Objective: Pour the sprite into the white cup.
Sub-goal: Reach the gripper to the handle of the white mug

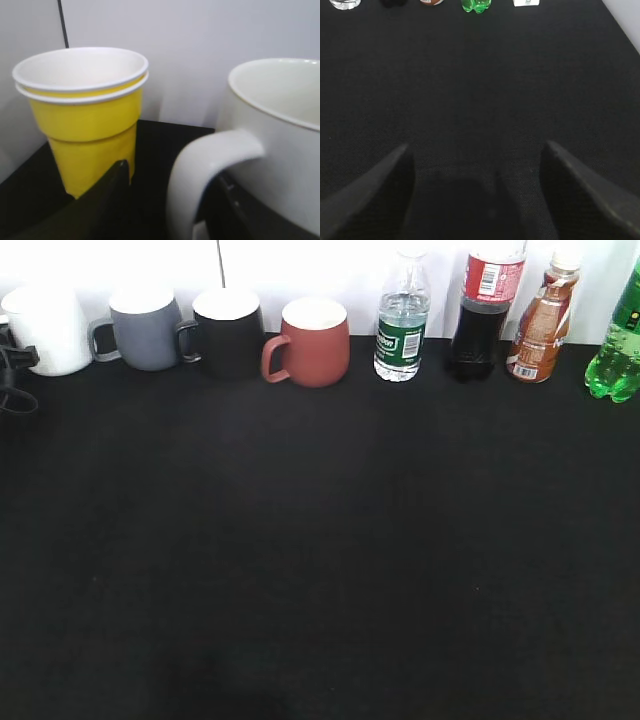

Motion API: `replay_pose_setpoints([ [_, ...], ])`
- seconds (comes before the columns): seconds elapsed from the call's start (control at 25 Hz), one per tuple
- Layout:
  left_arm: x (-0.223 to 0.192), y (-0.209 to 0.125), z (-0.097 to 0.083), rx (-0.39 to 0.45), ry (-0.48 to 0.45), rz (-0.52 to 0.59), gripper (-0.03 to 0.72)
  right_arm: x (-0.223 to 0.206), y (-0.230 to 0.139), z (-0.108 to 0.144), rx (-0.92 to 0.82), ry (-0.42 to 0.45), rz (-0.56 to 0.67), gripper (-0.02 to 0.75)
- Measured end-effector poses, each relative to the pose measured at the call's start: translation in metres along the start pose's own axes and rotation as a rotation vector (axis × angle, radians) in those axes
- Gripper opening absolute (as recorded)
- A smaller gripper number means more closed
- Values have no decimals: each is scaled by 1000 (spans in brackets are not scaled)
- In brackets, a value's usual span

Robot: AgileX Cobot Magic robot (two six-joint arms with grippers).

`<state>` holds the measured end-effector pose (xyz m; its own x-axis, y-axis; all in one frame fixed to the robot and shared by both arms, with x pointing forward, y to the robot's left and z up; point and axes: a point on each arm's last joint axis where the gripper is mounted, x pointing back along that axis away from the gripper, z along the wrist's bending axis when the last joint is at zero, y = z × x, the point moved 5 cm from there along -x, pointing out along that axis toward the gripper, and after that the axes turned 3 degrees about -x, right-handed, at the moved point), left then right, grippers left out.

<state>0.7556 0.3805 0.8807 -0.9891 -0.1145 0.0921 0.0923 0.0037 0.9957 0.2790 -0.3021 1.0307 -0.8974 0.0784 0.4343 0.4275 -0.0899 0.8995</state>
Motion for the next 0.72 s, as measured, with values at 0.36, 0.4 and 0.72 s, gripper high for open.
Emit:
replay_pose_setpoints([
  [0.36,0,1,-1,-3,-4,-4,273,0,0,0,0,0,0,584],
  [0.4,0,1,-1,-4,-5,-5,271,0,0,0,0,0,0,584],
  [0.72,-3,-1,-2,-10,-13,-27,237,0,0,0,0,0,0,584],
])
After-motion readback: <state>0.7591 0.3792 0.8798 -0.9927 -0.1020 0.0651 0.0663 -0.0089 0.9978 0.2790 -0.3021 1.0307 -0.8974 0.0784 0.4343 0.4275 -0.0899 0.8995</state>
